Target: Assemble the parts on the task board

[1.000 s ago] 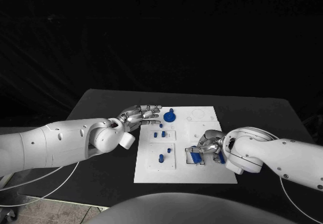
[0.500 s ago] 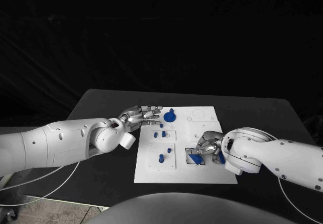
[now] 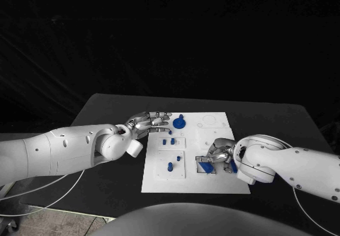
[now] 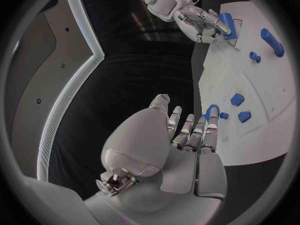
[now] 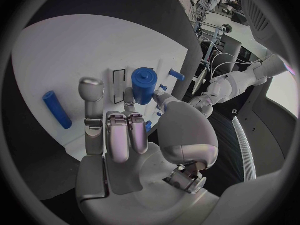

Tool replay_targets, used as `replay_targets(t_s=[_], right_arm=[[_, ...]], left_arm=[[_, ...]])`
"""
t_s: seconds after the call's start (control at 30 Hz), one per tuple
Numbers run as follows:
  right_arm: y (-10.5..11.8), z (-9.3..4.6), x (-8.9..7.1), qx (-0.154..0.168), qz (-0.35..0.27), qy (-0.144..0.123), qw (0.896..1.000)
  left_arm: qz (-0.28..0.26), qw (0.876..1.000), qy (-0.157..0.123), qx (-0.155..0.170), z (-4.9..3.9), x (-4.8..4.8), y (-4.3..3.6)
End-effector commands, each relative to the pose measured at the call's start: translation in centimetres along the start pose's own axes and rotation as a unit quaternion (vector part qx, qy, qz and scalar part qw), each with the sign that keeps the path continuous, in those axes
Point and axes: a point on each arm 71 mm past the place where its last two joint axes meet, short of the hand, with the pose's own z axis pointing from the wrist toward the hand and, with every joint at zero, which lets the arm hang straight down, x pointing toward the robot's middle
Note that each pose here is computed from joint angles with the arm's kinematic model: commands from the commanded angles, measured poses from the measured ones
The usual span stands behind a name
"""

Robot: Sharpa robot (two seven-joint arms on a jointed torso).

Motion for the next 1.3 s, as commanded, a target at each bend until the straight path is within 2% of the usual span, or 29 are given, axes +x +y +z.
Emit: replay_targets(t_s=[0.03, 0.93, 1.1, 1.3], right_arm=[[-0.5, 0.1, 0.1, 0.012, -0.006, -0.002, 1.0], [-0.5, 0.2, 0.0, 0.004, -0.007, -0.003, 1.0], [-0.6, -0.1, -0.2, -0.014, -0.003, -0.018, 1.0], [-0.3, -0.9, -0.4, -0.058, -0.013, -0.042, 0.997]], left_arm=[[-0.003, 1.0, 0.014, -0.001, 0.09, 0.32, 0.03], [-0.005, 1.0, 0.02, -0.005, 0.22, 0.54, 0.17], [-0.005, 1.0, 0.02, -0.004, 0.22, 0.55, 0.16], [-0.004, 1.0, 0.019, -0.004, 0.19, 0.52, 0.16]])
